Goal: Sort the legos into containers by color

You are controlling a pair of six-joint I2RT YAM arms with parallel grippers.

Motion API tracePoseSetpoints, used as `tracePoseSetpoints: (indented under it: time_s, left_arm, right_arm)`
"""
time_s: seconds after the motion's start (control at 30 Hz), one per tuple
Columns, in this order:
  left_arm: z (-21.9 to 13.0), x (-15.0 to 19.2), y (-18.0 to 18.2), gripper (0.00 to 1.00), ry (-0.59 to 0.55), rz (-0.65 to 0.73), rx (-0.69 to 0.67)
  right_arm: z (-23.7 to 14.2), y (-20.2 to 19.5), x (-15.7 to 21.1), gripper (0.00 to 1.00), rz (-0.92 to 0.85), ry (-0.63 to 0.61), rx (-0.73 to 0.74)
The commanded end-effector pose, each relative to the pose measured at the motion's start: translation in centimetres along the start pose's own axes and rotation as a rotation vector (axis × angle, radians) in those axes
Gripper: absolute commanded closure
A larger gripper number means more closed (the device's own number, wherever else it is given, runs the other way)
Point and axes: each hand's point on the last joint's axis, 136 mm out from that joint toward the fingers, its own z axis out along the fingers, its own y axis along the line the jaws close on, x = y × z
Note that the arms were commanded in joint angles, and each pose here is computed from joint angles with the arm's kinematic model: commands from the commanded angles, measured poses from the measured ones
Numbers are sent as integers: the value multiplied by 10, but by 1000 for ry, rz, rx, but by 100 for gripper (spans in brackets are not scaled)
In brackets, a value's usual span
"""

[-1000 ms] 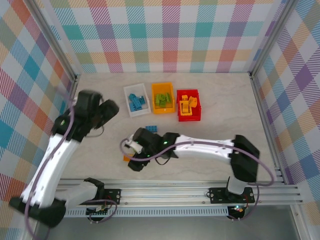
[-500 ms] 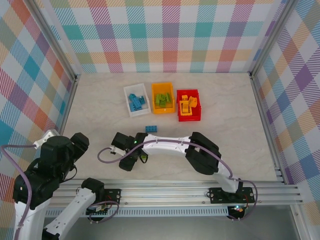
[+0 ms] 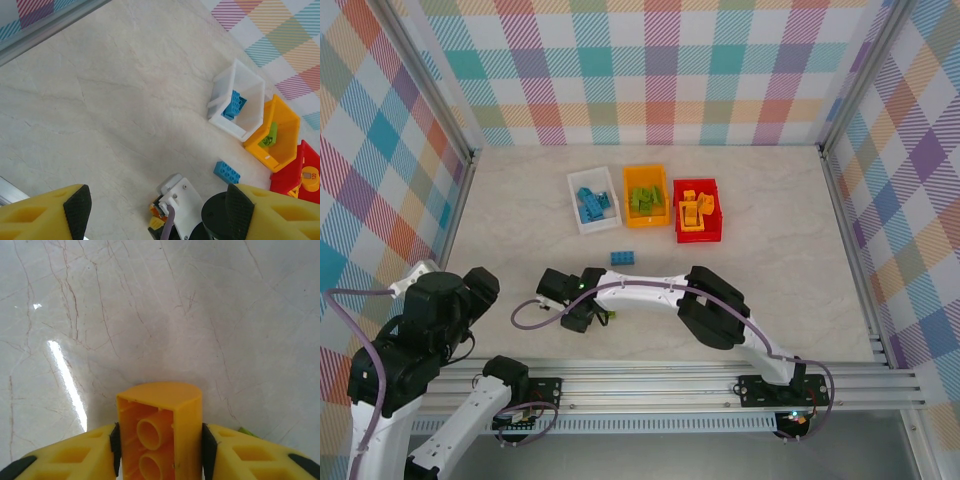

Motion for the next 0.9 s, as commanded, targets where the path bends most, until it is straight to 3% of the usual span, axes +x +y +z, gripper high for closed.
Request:
tracePoseSetpoints:
  time_s: [0.0, 0.27, 0.47, 0.63, 0.87]
  left_arm:
    - [4, 3, -2, 27, 15, -8, -2]
    - [9, 10, -27, 28, 66, 31, 102]
    - [32, 41, -77, 32, 221, 37, 304]
    - [61, 81, -145, 35, 442, 44, 470]
    - [79, 149, -225, 35, 515, 294, 501]
  right_arm:
    - [-1, 2, -2, 60, -4, 2, 4]
    - [-65, -24, -20, 64, 122, -145, 11]
    - [-123, -82, -4, 64, 324, -271, -30]
    - [-151, -157, 46, 64, 562, -310, -7]
    - [-158, -257, 147, 64, 945, -238, 129]
